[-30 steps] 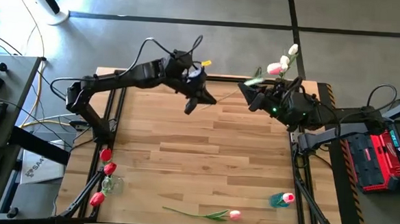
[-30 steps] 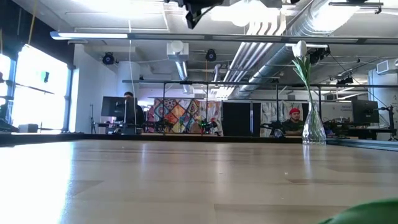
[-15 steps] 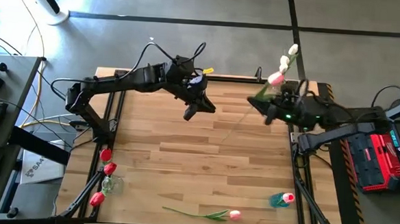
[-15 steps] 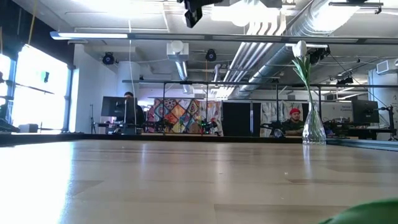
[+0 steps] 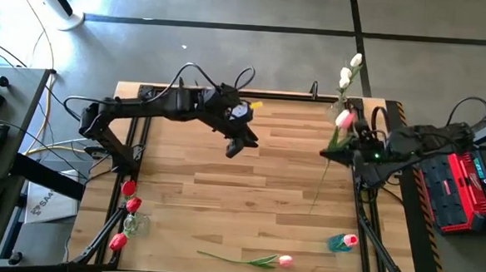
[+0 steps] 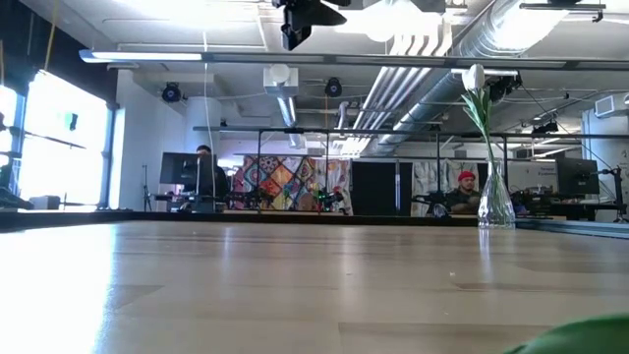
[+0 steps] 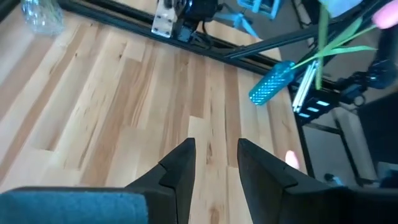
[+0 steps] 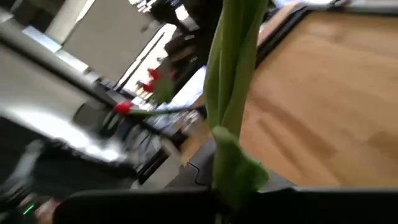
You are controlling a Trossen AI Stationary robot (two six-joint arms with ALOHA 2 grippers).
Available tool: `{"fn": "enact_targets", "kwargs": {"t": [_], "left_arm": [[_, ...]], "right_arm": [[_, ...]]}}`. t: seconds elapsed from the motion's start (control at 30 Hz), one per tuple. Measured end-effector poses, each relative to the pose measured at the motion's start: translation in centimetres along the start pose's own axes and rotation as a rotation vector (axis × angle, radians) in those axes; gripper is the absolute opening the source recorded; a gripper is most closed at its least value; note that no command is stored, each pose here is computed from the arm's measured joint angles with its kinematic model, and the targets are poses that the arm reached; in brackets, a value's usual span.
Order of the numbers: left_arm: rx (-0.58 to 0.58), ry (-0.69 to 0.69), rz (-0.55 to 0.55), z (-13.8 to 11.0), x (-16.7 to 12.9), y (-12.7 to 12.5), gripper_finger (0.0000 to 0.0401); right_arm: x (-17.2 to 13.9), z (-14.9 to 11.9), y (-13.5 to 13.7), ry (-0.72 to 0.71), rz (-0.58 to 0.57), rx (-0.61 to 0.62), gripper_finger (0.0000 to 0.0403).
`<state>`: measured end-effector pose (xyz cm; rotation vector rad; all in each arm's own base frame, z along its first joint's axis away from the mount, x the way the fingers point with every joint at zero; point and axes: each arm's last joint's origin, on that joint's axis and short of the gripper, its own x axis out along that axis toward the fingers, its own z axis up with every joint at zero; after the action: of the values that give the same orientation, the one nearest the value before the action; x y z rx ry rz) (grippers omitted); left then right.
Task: Sort flowers into vase by color
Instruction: Put the top pink tulip into the blue vase
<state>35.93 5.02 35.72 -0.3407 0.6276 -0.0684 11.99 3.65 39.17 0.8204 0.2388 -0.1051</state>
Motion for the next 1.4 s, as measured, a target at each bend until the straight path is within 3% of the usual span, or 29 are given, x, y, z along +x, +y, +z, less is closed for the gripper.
{"fn": "enact_targets", "kwargs": {"t": [0.27, 0.43, 0.53, 0.7, 0.9, 1.17, 1.4], "left_arm": [[-0.028, -0.008, 0.045, -0.3, 1.5, -1.2, 0.0108], [-0.042, -0.019, 0.033, -0.4, 2.7, -1.3, 0.0108], [-0.046, -0.006, 0.036, -0.5, 3.1, -1.2, 0.0108], [-0.054, -0.005, 0.09, -0.6, 3.5, -0.7, 0.0108], [-0.051, -0.005, 0.142, -0.6, 3.4, 0.1, 0.0108], [-0.068, -0.017, 0.17, -0.3, 3.0, 1.4, 0.0108], [-0.065, -0.017, 0.174, -0.3, 3.0, 1.6, 0.0108]], "right_arm": [[-0.9, 1.6, 3.2, -0.043, 0.21, -0.013, 0.0], [-1.9, 3.9, 7.0, -0.057, 0.283, -0.14, 0.0], [-2.1, 4.6, 8.3, -0.014, 0.204, -0.22, 0.0], [-1.5, 4.0, 8.7, 0.093, -0.046, -0.333, 0.0], [-1.5, 2.1, 7.4, 0.198, -0.302, -0.342, 0.0], [-4.5, 0.9, 5.8, 0.17, -0.333, -0.313, 0.0], [-5.1, -0.7, 5.0, 0.271, -0.322, -0.337, 0.0]]}}
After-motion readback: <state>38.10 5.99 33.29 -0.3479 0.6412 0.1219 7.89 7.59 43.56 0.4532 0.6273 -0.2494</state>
